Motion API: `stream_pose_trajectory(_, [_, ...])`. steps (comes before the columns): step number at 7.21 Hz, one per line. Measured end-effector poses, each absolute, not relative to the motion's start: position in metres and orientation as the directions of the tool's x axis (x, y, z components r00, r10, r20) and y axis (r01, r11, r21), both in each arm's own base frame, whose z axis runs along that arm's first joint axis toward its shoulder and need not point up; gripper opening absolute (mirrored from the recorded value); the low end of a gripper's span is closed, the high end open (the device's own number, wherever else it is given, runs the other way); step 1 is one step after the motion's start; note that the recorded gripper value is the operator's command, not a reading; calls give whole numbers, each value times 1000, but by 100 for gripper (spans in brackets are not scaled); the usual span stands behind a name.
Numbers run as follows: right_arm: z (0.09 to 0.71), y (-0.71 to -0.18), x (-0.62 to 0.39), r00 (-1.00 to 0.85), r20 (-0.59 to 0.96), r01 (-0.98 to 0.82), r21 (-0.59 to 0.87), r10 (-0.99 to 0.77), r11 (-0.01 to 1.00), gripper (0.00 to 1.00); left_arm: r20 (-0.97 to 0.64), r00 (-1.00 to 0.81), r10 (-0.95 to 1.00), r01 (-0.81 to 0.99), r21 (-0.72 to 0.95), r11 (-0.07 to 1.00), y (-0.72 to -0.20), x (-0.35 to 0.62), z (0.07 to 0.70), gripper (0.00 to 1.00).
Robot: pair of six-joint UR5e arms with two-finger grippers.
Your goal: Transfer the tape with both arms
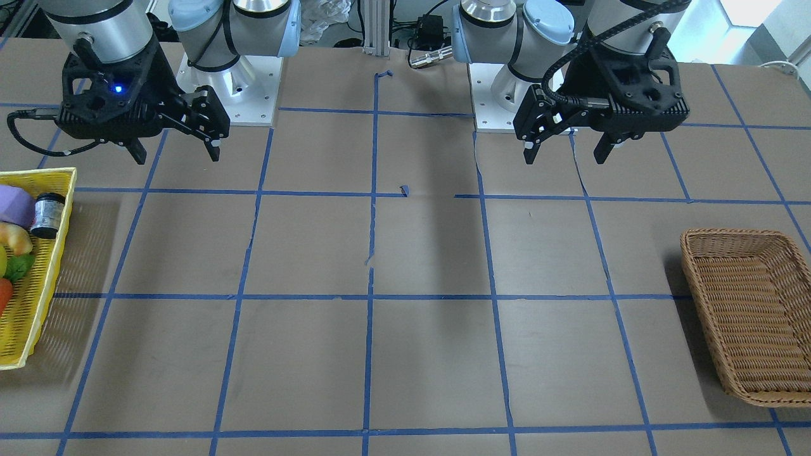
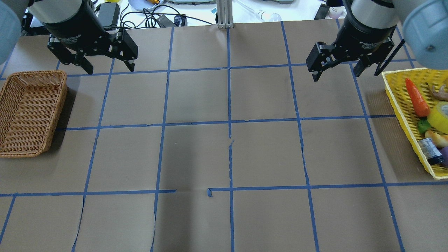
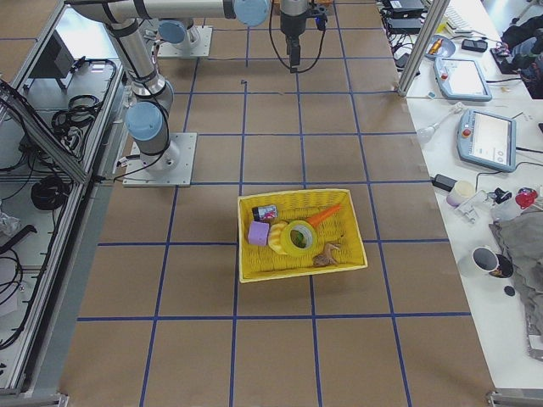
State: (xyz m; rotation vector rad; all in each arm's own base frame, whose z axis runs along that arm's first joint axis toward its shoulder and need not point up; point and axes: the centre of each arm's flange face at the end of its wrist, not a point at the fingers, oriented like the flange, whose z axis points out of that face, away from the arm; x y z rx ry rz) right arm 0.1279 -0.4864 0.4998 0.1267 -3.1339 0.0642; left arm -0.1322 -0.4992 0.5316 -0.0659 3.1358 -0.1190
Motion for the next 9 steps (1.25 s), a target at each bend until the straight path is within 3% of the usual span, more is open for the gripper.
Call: stream_pose_trajectory(9, [499,-486,127,-997,18,-80,-37,-80,996,100,3,-999,-47,-47,-80,996,-500,-133,533,100])
